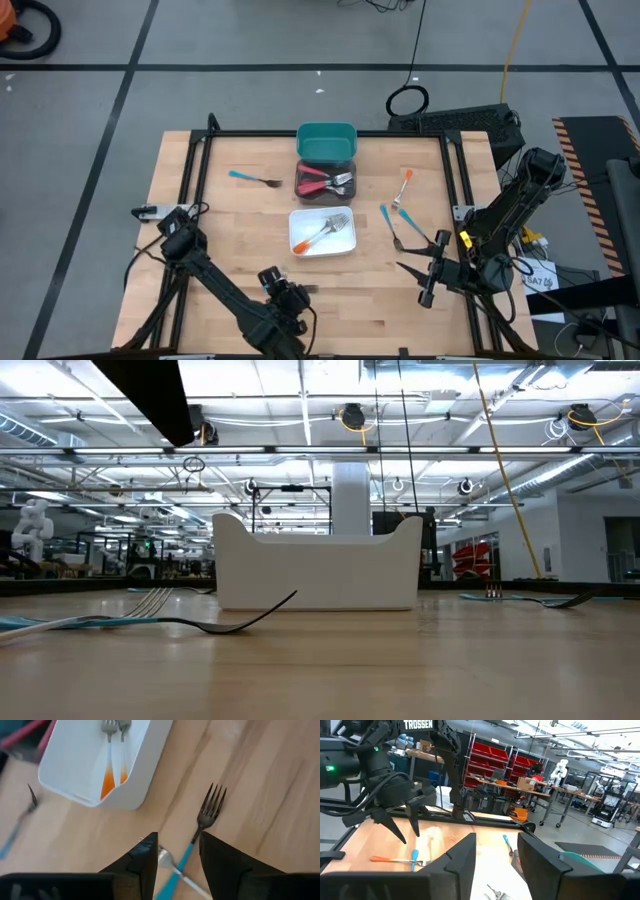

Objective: Sort silverware by color (type)
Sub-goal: Put the bottom orange fork into the white bin

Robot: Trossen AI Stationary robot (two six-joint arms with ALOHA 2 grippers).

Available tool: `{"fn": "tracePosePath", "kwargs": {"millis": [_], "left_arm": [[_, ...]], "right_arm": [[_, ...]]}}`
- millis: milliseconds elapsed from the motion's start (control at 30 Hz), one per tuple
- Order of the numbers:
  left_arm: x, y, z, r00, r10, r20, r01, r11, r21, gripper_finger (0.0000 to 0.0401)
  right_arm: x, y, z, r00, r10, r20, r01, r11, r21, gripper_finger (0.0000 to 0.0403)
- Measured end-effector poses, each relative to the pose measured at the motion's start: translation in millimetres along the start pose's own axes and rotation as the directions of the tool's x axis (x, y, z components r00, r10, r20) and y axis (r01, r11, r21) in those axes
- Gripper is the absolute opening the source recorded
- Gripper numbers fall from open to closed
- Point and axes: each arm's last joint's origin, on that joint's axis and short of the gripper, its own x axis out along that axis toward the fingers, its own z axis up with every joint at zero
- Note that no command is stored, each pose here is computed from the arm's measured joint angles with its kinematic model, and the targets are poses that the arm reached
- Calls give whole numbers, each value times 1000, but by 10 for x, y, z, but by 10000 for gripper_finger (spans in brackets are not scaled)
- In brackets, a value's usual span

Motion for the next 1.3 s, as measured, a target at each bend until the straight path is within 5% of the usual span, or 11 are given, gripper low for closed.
{"fn": "tracePosePath", "kwargs": {"millis": [200,567,967,1300], "left_arm": [[0,-4,2,1000,-4,2,4,964,-265,141],[-24,-97,-6,995,-100,-21,66,786,-614,140],[-114,-264,-243,986,-155,-55,62,660,-748,140],[108,-345,-301,975,-118,-187,-57,683,-729,140]], "right_arm": [[-1,12,4,999,41,14,-41,999,11,141],[-59,61,-21,991,131,24,-131,991,-8,141],[-173,114,-84,982,190,3,-189,980,69,141],[-187,120,-98,980,197,-3,-196,977,88,141]]}}
